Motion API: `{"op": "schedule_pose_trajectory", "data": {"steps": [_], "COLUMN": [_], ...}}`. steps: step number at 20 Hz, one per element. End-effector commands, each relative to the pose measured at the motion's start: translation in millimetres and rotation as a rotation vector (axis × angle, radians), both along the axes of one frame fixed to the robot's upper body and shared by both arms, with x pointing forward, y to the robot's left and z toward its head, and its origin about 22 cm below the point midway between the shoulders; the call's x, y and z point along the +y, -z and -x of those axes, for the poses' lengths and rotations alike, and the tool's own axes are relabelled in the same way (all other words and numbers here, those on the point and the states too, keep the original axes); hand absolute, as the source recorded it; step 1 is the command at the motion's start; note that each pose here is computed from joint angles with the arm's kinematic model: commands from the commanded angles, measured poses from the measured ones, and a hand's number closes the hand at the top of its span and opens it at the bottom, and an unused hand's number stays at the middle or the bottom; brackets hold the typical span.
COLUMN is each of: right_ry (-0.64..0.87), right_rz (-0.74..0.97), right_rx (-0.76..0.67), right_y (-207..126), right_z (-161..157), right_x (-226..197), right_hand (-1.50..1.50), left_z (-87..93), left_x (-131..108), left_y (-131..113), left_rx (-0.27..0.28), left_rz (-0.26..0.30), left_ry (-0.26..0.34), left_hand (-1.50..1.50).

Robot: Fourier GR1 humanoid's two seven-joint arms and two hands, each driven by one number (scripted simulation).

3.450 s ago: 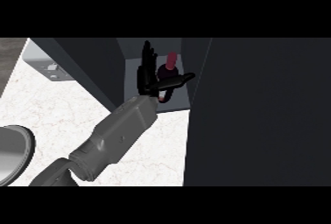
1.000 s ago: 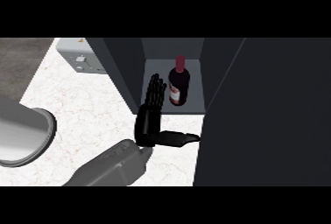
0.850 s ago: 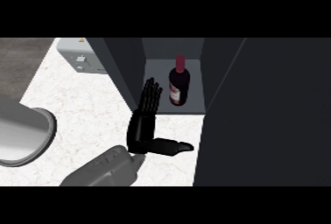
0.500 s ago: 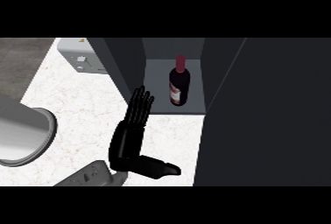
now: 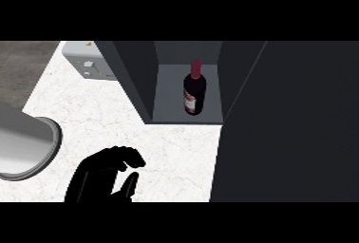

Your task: Pick up the wine, place it into the cabinet and close the cabinet

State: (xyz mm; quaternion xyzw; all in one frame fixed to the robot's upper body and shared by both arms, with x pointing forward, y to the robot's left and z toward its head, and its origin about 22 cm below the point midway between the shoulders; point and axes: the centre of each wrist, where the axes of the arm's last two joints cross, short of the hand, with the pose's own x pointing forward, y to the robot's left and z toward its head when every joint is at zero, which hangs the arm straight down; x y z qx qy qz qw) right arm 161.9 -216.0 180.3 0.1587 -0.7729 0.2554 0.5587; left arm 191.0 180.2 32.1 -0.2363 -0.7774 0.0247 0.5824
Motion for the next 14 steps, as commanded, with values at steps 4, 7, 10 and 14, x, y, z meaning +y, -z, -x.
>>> {"op": "schedule_pose_trajectory", "data": {"steps": [4, 7, 10, 14], "right_ry": [-0.210, -0.263, -0.334, -0.385], "right_rz": [-0.066, -0.092, -0.093, -0.067], "right_rx": [0.007, 0.031, 0.045, 0.082], "right_y": [-14, -17, -20, -17], "right_z": [13, 42, 48, 45], "right_x": [34, 44, 62, 98], "right_hand": [1.50, 1.50, 1.50, 1.50], "left_z": [23.6, 25.7, 37.1, 37.7], "left_x": [49, 73, 90, 121], "left_y": [-9, -10, -25, -20], "left_rx": [-0.006, 0.003, -0.007, -0.017], "left_rz": [-0.007, 0.003, -0.016, 0.038], "left_ry": [-0.010, -0.051, -0.068, -0.126], "left_hand": [1.50, 1.50, -1.50, -1.50]}}
